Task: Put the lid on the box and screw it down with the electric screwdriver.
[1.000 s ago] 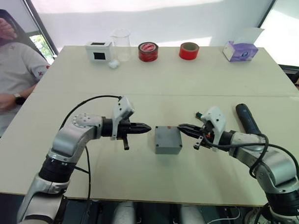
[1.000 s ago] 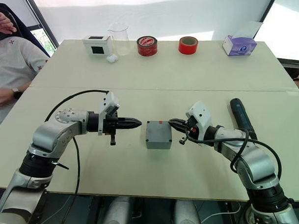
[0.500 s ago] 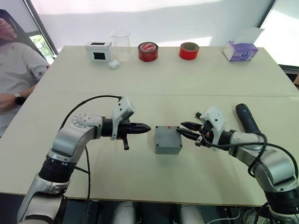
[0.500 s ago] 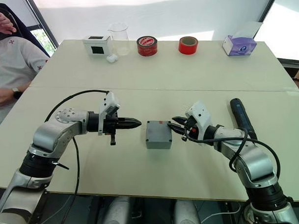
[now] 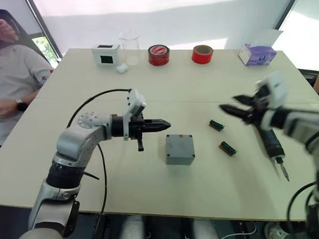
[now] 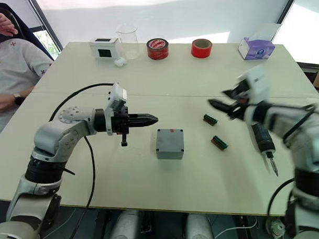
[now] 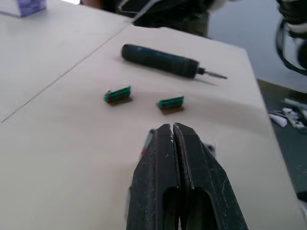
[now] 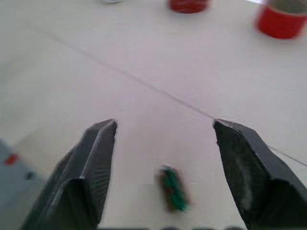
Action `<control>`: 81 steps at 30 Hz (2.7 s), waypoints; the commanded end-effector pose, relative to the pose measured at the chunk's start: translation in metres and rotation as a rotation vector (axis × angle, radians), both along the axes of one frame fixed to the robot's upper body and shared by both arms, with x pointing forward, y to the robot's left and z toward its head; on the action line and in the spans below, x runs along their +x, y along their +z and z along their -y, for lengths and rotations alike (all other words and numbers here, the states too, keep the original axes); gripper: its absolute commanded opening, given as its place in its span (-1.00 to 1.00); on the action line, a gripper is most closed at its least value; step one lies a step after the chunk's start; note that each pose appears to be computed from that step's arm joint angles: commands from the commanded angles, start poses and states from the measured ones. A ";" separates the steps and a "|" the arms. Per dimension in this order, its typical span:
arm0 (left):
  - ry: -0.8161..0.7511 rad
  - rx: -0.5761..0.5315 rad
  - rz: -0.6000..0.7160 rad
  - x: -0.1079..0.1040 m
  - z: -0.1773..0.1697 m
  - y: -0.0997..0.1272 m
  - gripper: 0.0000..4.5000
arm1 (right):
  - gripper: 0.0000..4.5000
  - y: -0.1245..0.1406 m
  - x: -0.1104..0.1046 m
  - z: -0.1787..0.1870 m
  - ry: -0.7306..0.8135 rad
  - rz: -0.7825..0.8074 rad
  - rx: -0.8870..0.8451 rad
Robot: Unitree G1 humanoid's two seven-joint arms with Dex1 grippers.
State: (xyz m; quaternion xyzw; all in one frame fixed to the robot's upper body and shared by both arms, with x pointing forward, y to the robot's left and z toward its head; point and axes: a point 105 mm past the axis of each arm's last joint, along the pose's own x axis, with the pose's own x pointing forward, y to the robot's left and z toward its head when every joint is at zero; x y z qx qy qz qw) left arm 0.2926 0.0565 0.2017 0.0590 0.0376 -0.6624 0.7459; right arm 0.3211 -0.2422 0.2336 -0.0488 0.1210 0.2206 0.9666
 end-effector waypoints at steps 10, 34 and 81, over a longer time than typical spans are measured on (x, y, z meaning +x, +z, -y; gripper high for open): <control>-0.256 0.031 0.127 -0.032 0.041 -0.004 -1.00 | 0.99 -0.039 -0.032 0.104 -0.253 -0.652 -0.240; -0.118 0.016 0.082 -0.034 0.041 -0.020 -1.00 | 0.67 -0.095 -0.013 0.104 -0.104 -0.886 -0.290; -0.059 0.257 0.126 0.022 0.024 -0.034 -1.00 | -0.22 0.005 -0.034 -0.129 0.299 0.435 0.365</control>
